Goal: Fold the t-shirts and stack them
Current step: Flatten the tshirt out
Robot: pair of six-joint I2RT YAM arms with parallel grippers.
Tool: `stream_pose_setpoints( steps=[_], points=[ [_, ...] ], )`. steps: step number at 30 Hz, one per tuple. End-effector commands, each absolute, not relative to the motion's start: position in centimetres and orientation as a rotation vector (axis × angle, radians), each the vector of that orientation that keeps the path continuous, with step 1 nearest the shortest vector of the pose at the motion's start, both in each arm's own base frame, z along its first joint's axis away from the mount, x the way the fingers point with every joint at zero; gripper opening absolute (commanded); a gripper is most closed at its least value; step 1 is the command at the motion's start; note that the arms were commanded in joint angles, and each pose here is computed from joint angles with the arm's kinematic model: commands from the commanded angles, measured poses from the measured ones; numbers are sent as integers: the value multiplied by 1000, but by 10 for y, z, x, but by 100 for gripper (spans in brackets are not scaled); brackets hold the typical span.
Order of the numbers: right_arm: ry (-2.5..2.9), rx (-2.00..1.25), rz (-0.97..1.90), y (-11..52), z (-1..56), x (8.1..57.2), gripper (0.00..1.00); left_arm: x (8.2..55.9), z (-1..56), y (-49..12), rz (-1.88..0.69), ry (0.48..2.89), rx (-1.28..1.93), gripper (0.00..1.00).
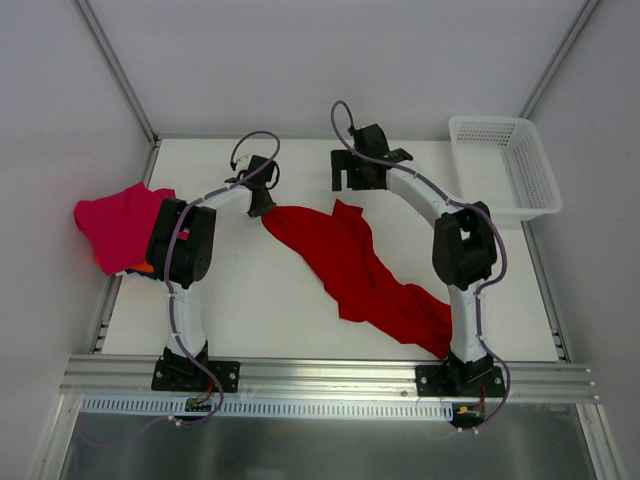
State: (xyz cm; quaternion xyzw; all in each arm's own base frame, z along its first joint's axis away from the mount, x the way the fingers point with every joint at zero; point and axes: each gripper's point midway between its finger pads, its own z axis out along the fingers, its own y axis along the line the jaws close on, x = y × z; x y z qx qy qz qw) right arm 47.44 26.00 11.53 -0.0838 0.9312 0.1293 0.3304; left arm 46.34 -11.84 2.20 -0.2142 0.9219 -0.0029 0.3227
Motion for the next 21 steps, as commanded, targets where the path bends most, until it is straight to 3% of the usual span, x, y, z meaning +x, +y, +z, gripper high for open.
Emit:
stream_pose_setpoints(
  steps=[1,6,10,21],
  points=[
    [2496,-229,387,272,116,474,98,459,17,-115,1,2459,-565,0],
    [2560,-215,372,269,92,466,95,458,17,-112,9,2462,-560,0],
    [2591,-208,318,262,84,456,83,457,15,-113,1,2469,-564,0],
    [2647,-260,362,291,61,453,76,452,14,-113,-5,2477,-565,0]
  ],
)
